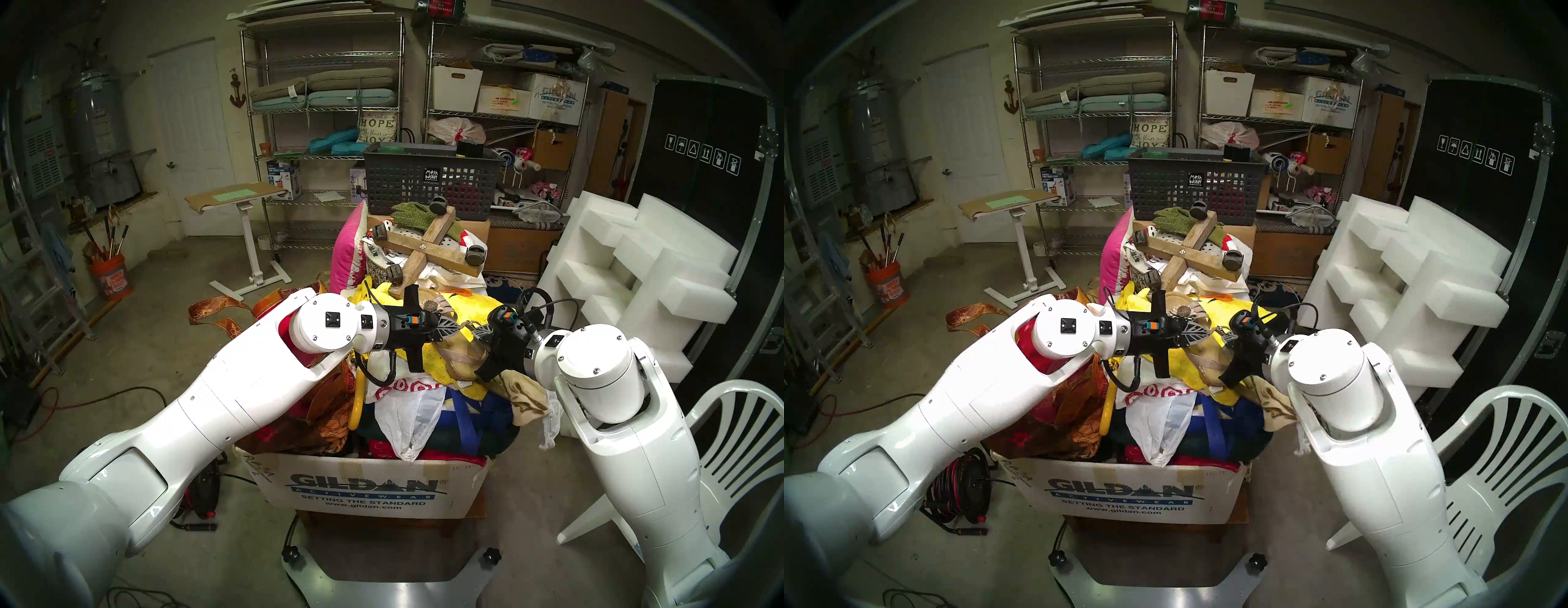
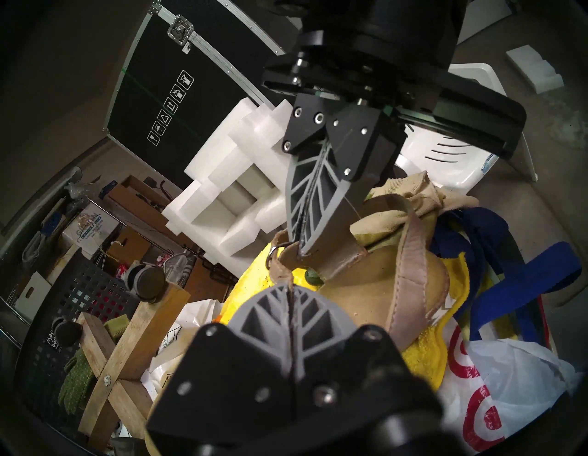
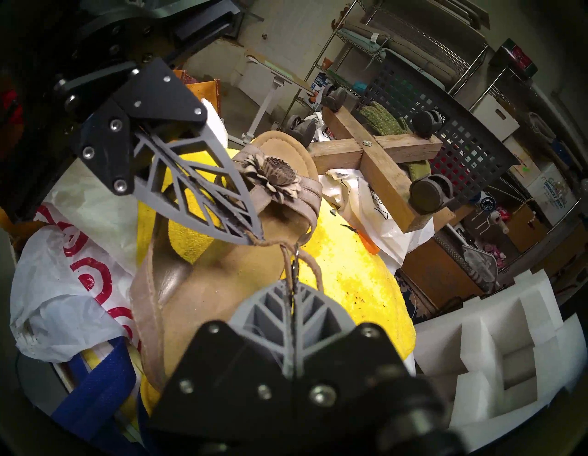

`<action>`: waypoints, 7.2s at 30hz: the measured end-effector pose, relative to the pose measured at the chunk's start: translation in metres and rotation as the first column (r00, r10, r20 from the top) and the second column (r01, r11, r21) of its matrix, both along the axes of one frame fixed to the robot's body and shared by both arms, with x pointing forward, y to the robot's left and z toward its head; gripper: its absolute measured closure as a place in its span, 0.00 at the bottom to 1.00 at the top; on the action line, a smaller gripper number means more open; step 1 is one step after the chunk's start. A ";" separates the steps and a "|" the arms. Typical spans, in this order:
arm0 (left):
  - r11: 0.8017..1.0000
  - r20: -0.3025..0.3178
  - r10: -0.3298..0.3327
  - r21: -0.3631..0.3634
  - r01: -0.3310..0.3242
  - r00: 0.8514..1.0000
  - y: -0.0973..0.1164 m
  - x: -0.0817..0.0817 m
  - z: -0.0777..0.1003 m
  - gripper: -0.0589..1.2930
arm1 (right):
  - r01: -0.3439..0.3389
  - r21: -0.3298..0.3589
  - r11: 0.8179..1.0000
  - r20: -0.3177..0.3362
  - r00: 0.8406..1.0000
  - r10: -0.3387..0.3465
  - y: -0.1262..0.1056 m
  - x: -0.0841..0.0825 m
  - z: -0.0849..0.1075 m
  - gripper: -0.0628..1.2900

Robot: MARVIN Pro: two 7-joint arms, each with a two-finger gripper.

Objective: Unbuckle a shoe

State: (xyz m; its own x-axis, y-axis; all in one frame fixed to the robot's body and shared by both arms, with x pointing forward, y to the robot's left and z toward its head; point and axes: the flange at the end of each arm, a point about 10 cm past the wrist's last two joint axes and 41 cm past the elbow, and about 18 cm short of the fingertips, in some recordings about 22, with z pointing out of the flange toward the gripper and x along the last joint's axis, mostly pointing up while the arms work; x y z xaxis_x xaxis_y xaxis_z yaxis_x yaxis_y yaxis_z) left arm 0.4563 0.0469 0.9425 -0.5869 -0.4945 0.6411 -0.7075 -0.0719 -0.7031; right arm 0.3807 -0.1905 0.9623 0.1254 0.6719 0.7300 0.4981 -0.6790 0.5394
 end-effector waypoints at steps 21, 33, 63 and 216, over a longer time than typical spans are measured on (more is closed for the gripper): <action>1.000 0.001 0.014 0.009 -0.014 1.000 0.010 -0.003 0.004 0.97 | 0.045 0.000 0.999 0.001 0.999 -0.045 0.001 -0.001 -0.003 0.97; 1.000 -0.002 0.020 0.007 -0.020 1.000 0.013 -0.005 0.003 0.97 | 0.045 0.003 0.999 0.001 0.999 -0.045 0.002 -0.001 -0.004 0.97; 1.000 0.018 -0.003 0.017 0.003 1.000 -0.002 -0.002 0.012 0.81 | 0.035 -0.029 0.999 0.019 0.999 -0.034 -0.002 -0.005 -0.005 0.97; 0.998 0.033 -0.026 0.061 0.024 0.999 -0.005 0.004 0.012 0.72 | 0.019 -0.296 0.955 0.307 0.949 0.076 0.013 -0.017 -0.038 0.97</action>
State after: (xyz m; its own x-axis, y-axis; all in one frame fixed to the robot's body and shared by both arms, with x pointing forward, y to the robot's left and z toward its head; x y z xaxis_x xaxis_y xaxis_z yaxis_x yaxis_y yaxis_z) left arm 0.4602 0.0424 0.9540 -0.6204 -0.5166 0.5902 -0.6844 -0.0110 -0.7290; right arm 0.3637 -0.1779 0.9240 -0.0989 0.8602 0.5003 0.2894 -0.4561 0.8415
